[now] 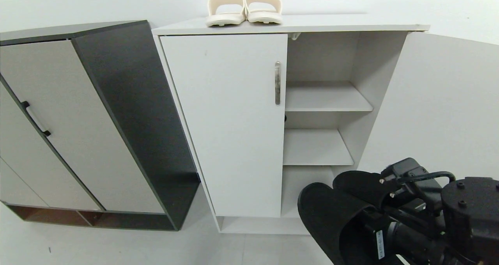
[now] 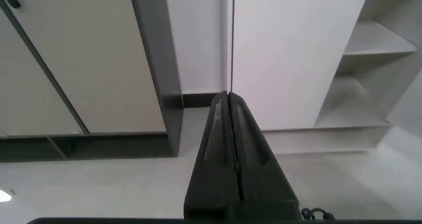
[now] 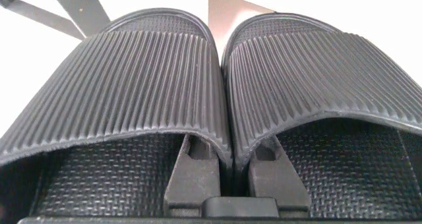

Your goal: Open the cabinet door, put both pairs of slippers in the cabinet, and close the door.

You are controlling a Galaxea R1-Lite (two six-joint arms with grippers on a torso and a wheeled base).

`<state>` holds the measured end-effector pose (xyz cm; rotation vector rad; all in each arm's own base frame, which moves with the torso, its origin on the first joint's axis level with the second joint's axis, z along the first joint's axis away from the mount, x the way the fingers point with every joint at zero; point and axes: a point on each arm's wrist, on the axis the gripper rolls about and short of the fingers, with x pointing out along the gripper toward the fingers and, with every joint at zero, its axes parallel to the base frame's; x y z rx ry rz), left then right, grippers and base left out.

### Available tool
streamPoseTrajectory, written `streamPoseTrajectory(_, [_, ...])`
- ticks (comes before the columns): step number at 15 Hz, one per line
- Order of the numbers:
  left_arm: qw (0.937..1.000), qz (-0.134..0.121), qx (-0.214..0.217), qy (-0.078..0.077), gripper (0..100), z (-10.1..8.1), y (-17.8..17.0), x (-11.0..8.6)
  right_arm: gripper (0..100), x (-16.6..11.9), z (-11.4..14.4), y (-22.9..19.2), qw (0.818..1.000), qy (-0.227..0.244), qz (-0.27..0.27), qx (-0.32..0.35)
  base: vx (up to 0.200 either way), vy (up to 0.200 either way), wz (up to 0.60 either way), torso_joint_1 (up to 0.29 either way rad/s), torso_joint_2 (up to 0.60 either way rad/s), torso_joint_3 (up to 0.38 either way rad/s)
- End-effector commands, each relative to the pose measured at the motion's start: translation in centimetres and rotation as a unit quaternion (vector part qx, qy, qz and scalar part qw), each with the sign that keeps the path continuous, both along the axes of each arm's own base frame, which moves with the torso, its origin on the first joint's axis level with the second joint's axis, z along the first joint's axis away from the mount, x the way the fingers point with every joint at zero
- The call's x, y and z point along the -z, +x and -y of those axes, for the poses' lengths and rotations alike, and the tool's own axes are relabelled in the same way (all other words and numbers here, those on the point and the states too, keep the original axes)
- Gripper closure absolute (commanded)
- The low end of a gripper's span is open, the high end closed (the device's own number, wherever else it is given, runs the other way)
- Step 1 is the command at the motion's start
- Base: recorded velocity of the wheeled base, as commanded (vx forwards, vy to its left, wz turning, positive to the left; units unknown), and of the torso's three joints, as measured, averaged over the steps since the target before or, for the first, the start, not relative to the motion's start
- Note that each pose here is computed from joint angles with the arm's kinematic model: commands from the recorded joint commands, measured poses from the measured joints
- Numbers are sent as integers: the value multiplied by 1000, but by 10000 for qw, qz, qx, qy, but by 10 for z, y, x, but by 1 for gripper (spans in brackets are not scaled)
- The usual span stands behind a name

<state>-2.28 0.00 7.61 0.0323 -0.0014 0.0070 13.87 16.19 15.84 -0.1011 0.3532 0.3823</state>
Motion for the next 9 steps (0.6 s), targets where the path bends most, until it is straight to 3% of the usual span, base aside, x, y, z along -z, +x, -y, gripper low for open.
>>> streamPoseTrajectory(1, [9999,1,-11,-139,100,0,0,0,100,3,0,-1,10000,-29,-31,-13,0,0,0,0,0,0])
streamPoseTrajectory(9, [9999,1,-3,-154,100,0,0,0,100,7,-6,4,10000,25,18,-16,0,0,0,0,0,0])
